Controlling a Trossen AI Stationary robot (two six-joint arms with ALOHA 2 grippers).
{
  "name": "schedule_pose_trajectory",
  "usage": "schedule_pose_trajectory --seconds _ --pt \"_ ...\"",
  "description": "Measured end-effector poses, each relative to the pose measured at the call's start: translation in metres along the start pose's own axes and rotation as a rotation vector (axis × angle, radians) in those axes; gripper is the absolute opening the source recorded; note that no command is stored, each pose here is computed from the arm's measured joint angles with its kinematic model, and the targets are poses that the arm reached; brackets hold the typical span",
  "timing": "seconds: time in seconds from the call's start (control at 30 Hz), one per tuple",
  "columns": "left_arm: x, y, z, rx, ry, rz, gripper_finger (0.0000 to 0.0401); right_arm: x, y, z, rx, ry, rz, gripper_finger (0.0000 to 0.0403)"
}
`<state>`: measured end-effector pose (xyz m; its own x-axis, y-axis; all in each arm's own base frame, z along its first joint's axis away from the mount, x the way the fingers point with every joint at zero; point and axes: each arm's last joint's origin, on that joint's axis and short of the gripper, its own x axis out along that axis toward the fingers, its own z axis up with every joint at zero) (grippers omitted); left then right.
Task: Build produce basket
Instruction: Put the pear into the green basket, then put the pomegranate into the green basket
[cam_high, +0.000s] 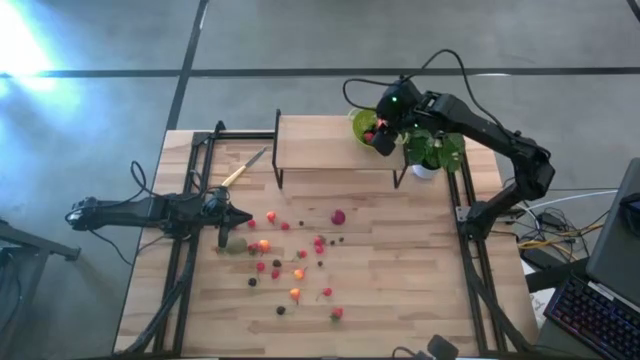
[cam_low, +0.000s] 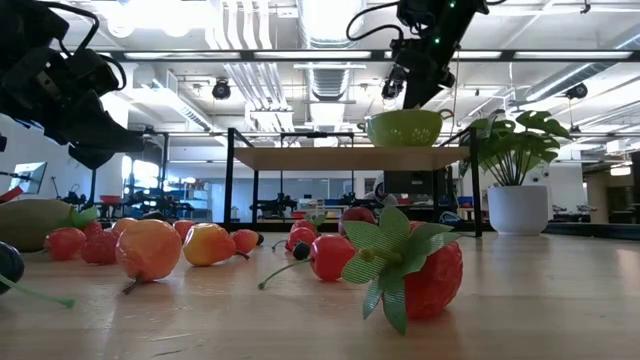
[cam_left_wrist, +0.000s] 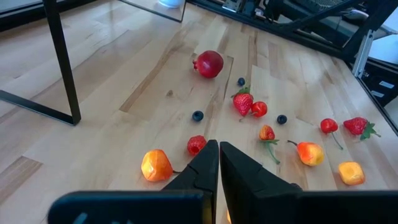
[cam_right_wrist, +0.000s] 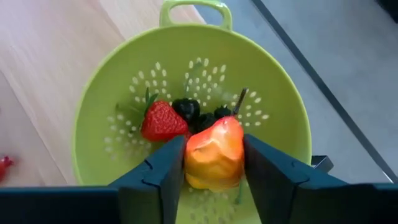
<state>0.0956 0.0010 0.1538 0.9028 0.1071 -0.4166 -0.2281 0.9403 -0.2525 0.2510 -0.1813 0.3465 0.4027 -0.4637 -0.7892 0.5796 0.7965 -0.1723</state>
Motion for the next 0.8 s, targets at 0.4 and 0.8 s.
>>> schedule_pose_trajectory --seconds 0.4,0.8 --pt "0.0 0.0 0.0 0.0 0.0 0.0 0.0021 -0.005 0.021 -0.001 0.012 -0.005 0.349 0.0231" --pt "0.0 0.0 0.0 0.0 0.0 0.0 0.0021 -0.035 0.122 0.007 -0.173 -0.172 0.565 0.0174"
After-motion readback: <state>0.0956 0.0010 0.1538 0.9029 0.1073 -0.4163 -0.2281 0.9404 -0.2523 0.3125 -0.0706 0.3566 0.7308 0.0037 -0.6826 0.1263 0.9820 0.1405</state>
